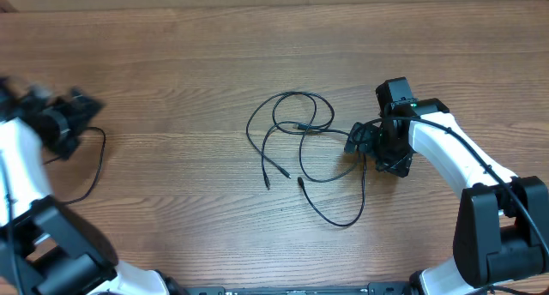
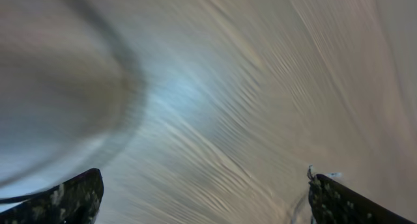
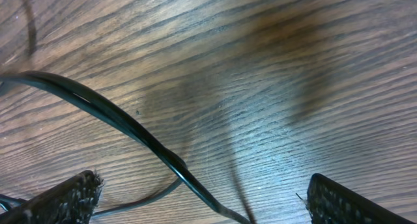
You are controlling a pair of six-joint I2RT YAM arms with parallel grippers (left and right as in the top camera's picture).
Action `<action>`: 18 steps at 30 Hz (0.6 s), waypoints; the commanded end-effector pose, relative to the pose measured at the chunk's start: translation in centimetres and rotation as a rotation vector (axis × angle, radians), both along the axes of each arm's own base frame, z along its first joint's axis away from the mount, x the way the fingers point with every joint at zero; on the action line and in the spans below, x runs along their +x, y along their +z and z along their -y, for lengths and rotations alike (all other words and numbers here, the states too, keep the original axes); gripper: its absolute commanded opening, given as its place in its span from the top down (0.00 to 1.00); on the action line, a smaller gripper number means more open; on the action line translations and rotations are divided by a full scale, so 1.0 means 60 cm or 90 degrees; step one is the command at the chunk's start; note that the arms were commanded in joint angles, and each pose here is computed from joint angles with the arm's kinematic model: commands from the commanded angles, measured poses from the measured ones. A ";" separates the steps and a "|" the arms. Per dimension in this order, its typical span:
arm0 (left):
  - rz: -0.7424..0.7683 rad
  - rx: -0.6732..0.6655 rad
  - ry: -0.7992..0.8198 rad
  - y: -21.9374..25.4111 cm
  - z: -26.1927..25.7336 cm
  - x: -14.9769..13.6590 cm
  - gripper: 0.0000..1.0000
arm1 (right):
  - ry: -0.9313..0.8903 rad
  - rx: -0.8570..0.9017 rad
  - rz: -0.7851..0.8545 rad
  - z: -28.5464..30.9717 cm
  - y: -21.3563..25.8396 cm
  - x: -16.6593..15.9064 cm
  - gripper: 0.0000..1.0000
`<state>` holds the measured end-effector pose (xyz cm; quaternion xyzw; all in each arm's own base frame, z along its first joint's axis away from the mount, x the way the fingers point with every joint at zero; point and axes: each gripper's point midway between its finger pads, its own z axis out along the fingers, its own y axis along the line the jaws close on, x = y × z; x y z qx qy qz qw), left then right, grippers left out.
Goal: Untangle cables
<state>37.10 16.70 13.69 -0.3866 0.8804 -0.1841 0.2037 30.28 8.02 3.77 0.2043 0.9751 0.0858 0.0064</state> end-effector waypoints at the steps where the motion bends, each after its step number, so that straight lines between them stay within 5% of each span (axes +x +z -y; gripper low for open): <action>1: 0.029 0.014 -0.193 0.011 0.140 0.044 0.00 | 0.006 0.020 -0.005 -0.008 -0.001 -0.001 0.00; 7: 0.047 0.026 -0.435 0.013 0.383 0.058 0.00 | 0.022 0.059 -0.011 -0.025 0.003 -0.006 0.00; 18: 0.109 0.032 -0.651 0.026 0.640 0.007 0.00 | -0.144 0.066 -0.034 -0.006 0.003 0.004 0.00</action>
